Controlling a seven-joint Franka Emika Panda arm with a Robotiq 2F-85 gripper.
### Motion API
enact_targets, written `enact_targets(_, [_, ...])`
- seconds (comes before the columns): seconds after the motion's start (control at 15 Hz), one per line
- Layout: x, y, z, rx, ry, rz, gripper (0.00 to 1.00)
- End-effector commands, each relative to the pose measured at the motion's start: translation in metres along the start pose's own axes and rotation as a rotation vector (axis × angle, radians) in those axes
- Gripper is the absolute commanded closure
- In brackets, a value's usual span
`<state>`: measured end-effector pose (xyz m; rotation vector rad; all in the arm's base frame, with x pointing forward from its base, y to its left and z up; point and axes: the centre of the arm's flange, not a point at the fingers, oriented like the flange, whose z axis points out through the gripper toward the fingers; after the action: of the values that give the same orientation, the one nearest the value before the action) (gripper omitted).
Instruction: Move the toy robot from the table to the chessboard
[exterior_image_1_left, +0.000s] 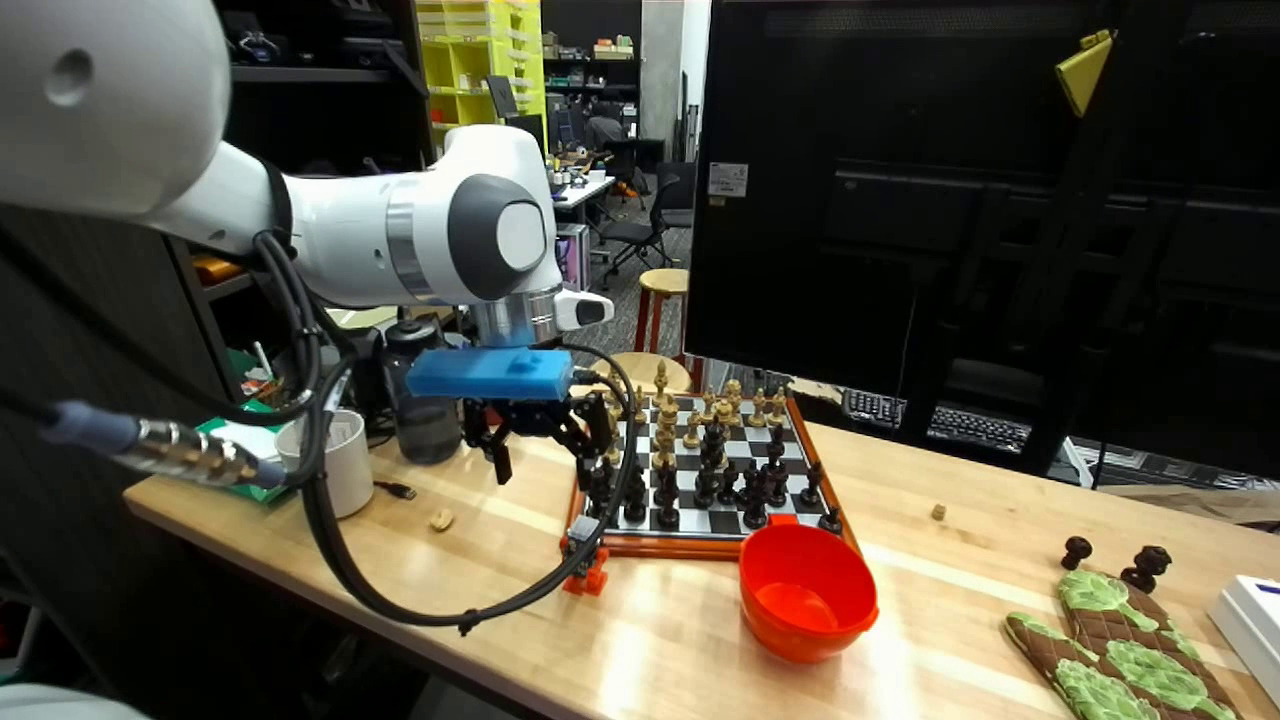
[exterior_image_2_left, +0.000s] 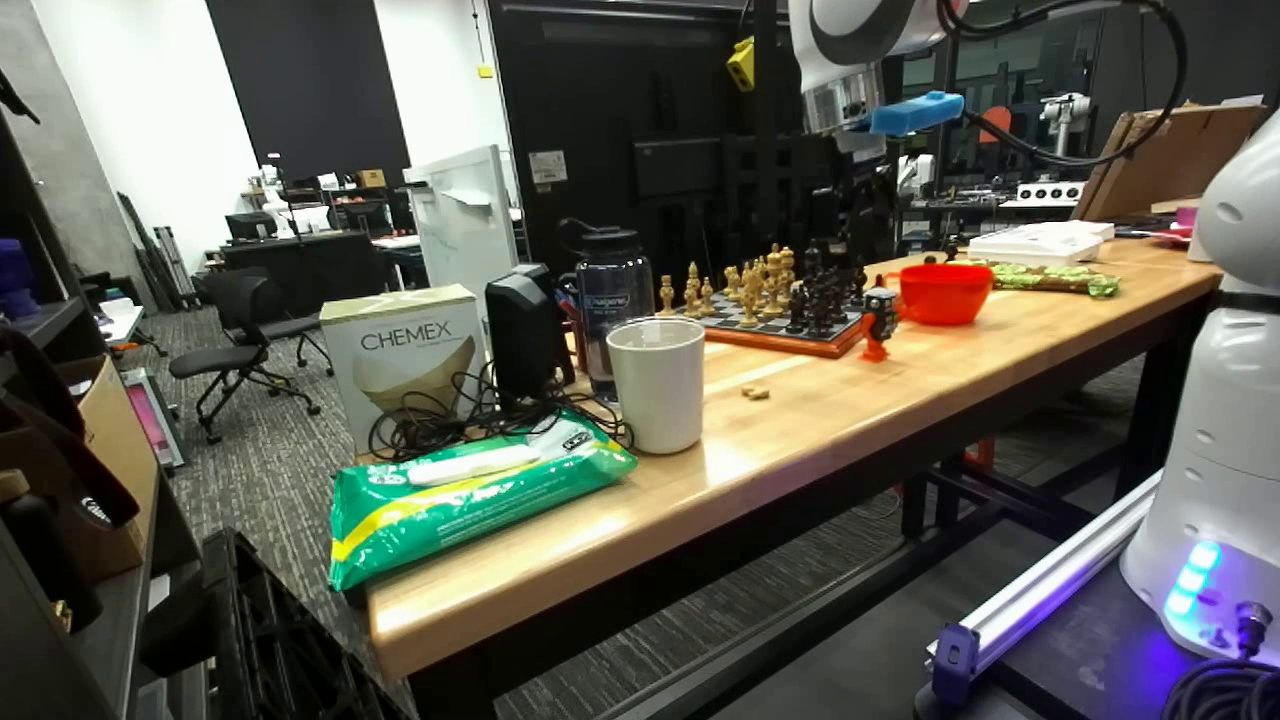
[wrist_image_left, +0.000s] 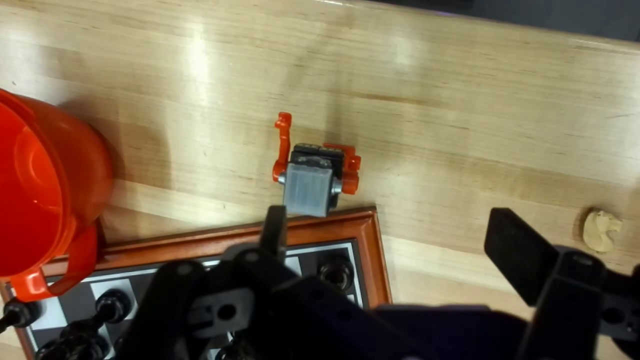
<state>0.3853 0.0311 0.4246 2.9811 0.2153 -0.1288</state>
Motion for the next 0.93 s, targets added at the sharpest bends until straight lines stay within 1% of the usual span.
enact_targets(0.0, [0.005, 0.004, -0.004, -0.021, 0.027, -0.008, 0.0])
enact_targets(0.33, [0.009, 0.022, -0.003, -0.055, 0.118, 0.002, 0.0])
enact_targets(0.6, [0.001, 0.041, 0.009, -0.058, 0.149, 0.025, 0.0])
enact_targets(0.73, [-0.002, 0.047, 0.018, -0.04, 0.155, 0.034, 0.0])
enact_targets(0.87, [-0.008, 0.051, 0.027, 0.005, 0.143, 0.039, 0.0])
